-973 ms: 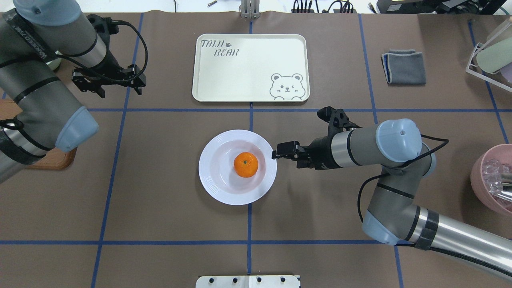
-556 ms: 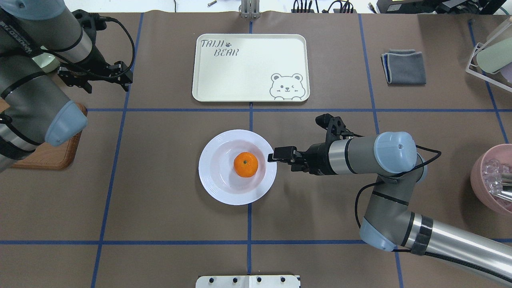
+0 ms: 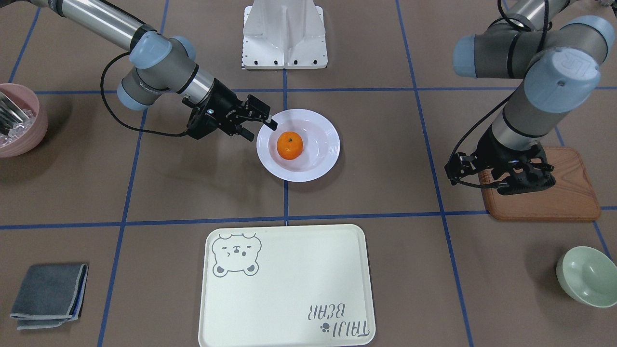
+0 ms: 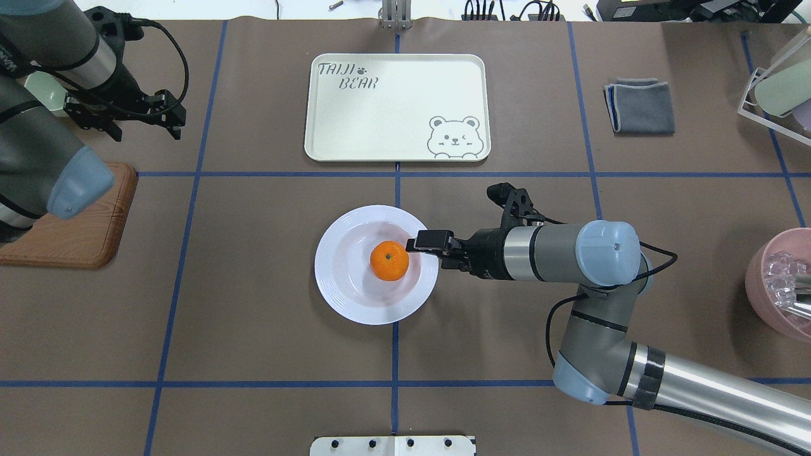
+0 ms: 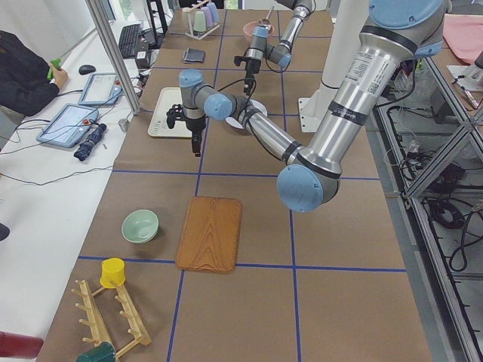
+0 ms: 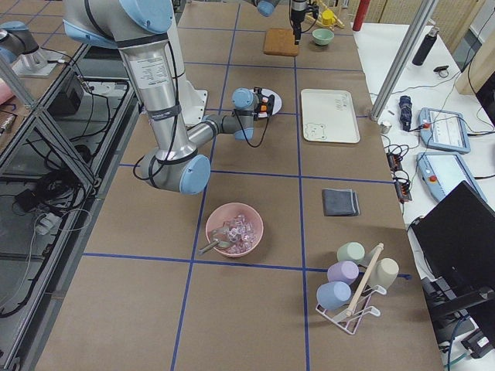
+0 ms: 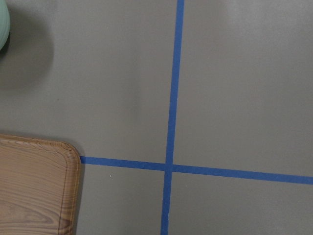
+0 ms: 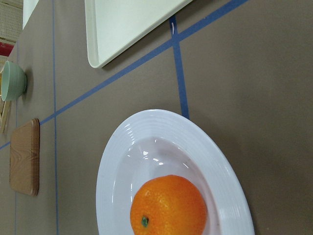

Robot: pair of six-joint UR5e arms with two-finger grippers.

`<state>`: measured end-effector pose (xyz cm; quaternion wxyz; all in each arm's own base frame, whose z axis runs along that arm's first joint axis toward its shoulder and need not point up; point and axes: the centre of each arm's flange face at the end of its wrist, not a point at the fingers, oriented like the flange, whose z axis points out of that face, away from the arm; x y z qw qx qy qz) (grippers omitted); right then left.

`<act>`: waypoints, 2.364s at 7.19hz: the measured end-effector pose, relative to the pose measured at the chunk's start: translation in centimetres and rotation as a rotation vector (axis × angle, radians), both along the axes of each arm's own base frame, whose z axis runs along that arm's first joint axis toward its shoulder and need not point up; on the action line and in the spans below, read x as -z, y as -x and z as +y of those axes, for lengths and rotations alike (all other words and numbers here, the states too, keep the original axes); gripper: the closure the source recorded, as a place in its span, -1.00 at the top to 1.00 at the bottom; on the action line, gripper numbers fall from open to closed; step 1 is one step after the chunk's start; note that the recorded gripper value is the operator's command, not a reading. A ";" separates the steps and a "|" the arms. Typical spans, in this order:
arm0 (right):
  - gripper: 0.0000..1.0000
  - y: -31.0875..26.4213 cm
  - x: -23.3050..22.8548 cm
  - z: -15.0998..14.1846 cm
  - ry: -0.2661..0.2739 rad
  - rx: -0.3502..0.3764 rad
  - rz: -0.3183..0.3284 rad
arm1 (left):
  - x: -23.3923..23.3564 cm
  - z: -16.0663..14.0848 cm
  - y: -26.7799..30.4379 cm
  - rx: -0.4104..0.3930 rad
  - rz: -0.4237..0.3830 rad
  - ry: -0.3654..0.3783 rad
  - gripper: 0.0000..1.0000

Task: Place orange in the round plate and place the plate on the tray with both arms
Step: 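Grip the white plate rim nearest the right gripper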

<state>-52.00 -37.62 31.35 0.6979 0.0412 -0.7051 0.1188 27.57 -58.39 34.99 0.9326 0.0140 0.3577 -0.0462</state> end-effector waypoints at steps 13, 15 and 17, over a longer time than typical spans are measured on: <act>1.00 3.4 -2.9 0.7 0.023 -0.020 -0.081 | -1.4 -0.5 -0.1 -0.001 -0.015 0.023 0.97; 1.00 3.6 -2.5 0.7 0.022 -0.019 -0.085 | -1.4 -0.5 -0.1 -0.001 -0.014 0.025 0.97; 1.00 3.9 -2.2 0.6 0.022 -0.019 -0.087 | -1.4 -0.5 -0.1 0.000 -0.014 0.025 0.97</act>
